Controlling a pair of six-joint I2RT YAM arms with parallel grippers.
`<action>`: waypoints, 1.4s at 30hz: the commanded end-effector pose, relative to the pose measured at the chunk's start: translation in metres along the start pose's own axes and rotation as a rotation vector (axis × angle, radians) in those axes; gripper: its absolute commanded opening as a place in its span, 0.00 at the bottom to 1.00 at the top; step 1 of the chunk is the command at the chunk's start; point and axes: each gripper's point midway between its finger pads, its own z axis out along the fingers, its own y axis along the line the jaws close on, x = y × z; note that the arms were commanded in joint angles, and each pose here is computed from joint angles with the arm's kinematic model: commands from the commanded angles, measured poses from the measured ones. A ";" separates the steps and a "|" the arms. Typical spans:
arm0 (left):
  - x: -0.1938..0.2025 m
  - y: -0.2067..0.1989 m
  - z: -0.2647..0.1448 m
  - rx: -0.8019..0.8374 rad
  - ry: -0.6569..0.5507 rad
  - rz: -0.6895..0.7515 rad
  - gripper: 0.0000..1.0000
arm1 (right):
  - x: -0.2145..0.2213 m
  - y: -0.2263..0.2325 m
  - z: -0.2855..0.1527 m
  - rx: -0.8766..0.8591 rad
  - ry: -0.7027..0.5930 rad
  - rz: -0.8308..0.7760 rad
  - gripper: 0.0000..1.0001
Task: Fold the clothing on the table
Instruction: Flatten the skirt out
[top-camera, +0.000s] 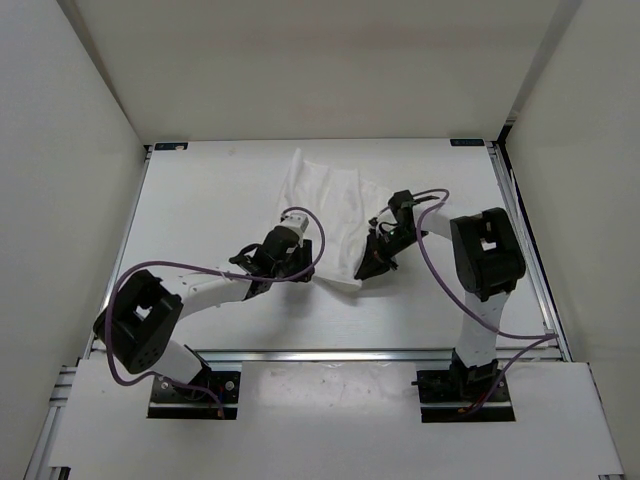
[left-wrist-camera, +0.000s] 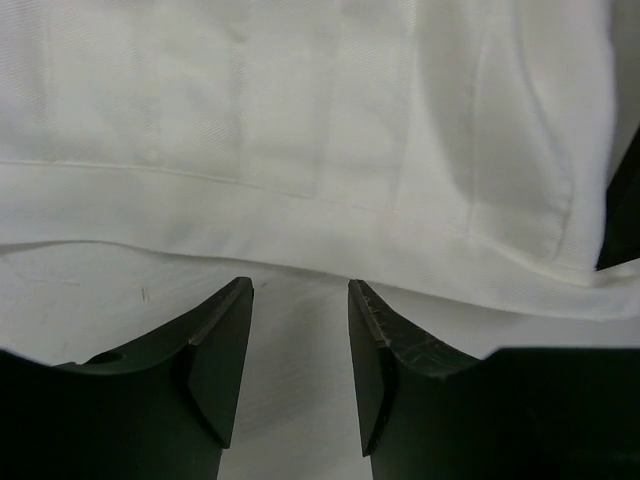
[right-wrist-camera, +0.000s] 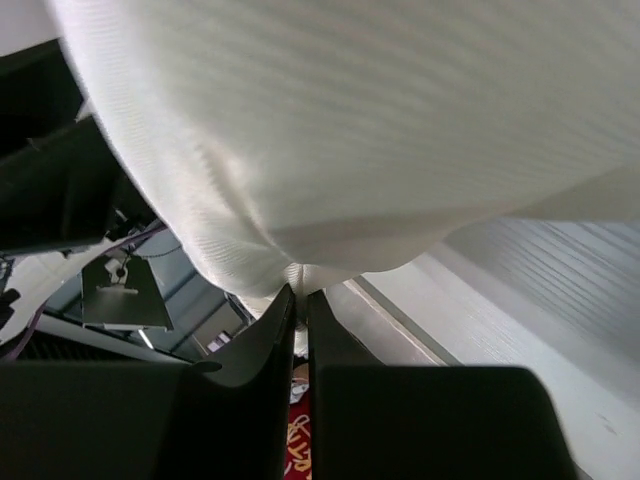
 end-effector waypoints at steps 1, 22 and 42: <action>-0.023 -0.022 -0.005 0.066 -0.041 0.028 0.54 | -0.001 0.028 0.004 -0.066 0.043 -0.019 0.00; 0.016 -0.077 -0.020 0.261 0.033 -0.007 0.29 | -0.034 0.057 0.009 -0.150 -0.011 -0.013 0.00; 0.005 -0.050 0.022 0.190 -0.182 -0.313 0.00 | 0.007 0.074 0.000 -0.316 0.040 0.021 0.00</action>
